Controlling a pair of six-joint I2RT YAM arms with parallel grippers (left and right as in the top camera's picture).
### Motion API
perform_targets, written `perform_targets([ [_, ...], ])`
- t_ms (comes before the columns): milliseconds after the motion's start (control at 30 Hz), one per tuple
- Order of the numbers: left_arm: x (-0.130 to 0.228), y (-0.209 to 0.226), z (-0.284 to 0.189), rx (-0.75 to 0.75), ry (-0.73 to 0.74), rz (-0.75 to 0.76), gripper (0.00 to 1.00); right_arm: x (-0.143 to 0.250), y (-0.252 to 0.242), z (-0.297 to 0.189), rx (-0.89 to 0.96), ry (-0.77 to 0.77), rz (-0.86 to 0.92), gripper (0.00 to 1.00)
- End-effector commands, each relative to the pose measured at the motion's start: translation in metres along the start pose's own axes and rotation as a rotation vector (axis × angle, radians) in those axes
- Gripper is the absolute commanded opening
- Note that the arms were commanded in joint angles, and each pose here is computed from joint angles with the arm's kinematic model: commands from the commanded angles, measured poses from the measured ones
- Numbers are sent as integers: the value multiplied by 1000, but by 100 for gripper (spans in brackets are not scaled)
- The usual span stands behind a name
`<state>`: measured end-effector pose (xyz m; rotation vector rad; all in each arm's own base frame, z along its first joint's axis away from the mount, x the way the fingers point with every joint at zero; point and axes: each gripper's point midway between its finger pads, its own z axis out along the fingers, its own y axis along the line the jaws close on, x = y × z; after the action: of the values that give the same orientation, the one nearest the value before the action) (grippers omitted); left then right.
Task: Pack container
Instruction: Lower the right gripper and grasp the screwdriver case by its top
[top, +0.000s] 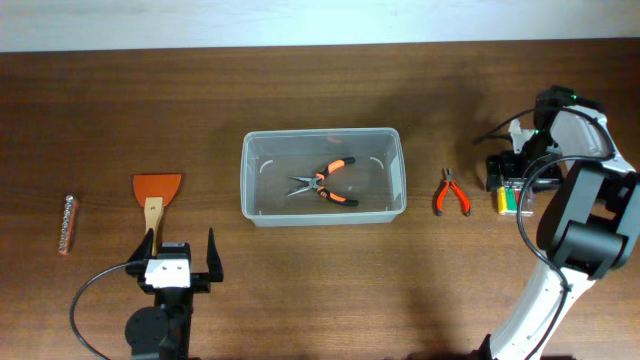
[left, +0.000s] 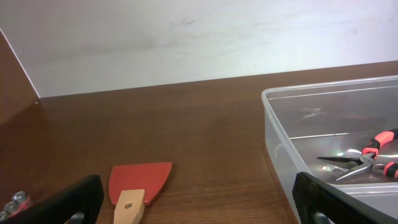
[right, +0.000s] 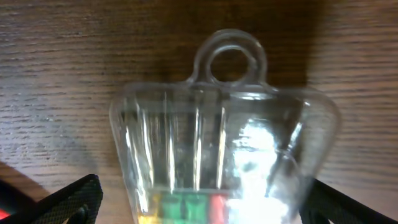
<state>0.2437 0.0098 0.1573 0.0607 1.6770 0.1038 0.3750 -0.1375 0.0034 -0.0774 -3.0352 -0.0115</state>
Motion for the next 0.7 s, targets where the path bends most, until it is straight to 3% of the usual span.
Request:
perform_targets([
  [0,1,-1,0,0,-2,-9,99,4,4,14,-28,34,10,99],
  [400,1,-1,0,1,-2,-9,99,4,3,14,-25,34,10,100],
  [567,1,-1,0,1,-2,-9,99,4,3,14,-25,34,11,84],
  [667,1,-1,0,0,-2,-9,99,5,3,14,-26,36,11,81],
])
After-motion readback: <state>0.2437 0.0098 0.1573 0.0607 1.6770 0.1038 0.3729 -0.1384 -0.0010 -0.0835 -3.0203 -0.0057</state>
